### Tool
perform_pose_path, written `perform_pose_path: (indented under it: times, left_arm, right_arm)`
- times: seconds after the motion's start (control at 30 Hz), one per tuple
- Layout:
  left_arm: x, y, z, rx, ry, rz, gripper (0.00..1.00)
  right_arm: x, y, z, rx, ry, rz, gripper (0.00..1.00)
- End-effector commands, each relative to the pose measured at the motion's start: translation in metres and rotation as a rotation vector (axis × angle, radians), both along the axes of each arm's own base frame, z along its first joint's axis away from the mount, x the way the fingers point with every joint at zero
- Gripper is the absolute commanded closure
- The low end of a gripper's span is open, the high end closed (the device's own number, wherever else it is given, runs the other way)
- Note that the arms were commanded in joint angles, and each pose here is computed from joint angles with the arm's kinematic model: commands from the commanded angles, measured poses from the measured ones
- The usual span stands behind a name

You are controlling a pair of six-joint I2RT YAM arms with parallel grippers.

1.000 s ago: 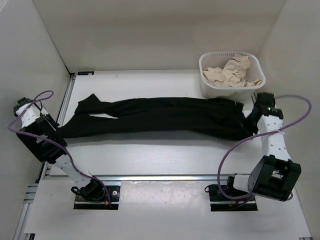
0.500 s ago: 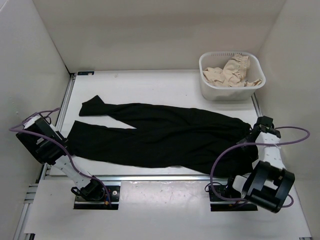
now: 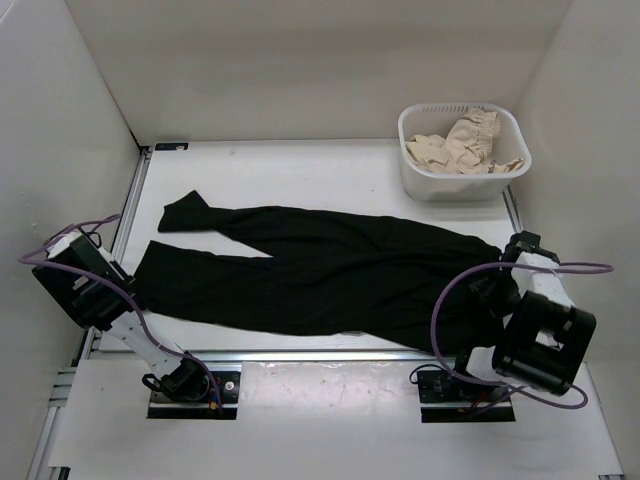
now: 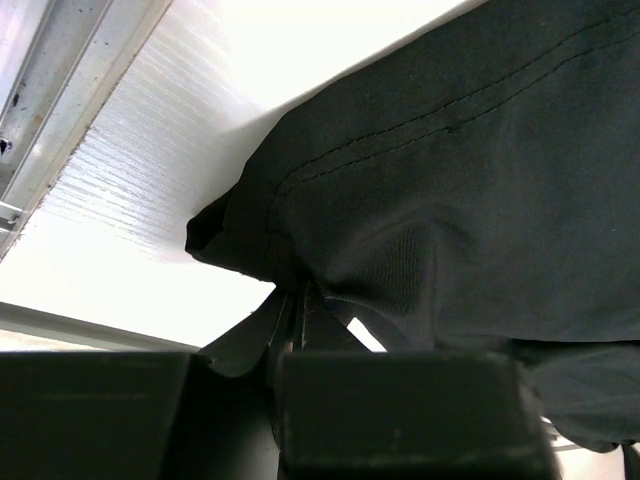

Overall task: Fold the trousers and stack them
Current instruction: Flatten the trousers out

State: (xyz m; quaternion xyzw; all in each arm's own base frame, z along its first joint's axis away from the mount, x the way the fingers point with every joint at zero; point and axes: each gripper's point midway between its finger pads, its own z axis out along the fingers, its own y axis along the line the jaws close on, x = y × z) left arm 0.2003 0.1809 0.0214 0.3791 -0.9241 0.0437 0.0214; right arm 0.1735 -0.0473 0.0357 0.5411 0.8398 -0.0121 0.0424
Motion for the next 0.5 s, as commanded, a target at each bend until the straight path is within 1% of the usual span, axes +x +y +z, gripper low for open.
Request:
perform_pose_path:
  times: [0.0,0.07,0.1,0.13,0.2,0.23,0.27,0.3,0.33,0.4,0.43,0.47]
  left_arm:
    - [0.004,0.010,0.010,0.050,-0.032,0.009,0.86]
    - [0.004,0.014,0.012,0.056,-0.039,0.018,0.86]
    - [0.009,0.017,0.015,0.061,-0.058,0.018,0.86]
    - [0.012,0.020,0.015,0.064,-0.061,0.018,0.86]
    - [0.026,0.032,0.025,0.091,-0.101,0.018,0.86]
    - [0.031,0.034,0.030,0.090,-0.118,0.018,0.86]
    - [0.036,0.034,0.033,0.089,-0.118,0.009,0.86]
    - [0.046,0.043,0.040,0.108,-0.149,0.009,0.86]
    - [0.049,0.046,0.045,0.116,-0.158,0.008,0.86]
    - [0.054,0.053,0.051,0.134,-0.163,0.008,0.86]
    - [0.059,0.058,0.057,0.151,-0.180,0.008,0.86]
    - [0.058,0.059,0.057,0.157,-0.174,0.009,0.86]
  right_arm:
    - [0.003,0.008,-0.016,0.065,0.027,-0.026,0.55]
    - [0.004,0.015,-0.025,0.114,0.036,-0.013,0.84]
    - [0.013,0.014,-0.026,0.118,0.013,-0.011,0.97]
    - [0.028,0.010,-0.019,0.119,-0.017,-0.009,1.00]
    - [0.057,0.004,-0.014,0.124,-0.063,0.004,1.00]
    - [0.099,-0.006,0.011,0.103,-0.171,0.024,1.00]
    - [0.121,-0.012,0.018,0.091,-0.198,0.048,1.00]
    - [0.142,-0.017,0.033,0.072,-0.240,0.077,1.00]
    - [0.185,-0.027,0.070,0.022,-0.324,0.120,1.00]
    - [0.215,-0.033,0.106,-0.051,-0.375,0.206,1.00]
    - [0.220,-0.034,0.120,-0.057,-0.378,0.223,1.00]
    - [0.232,-0.039,0.145,-0.086,-0.437,0.236,1.00]
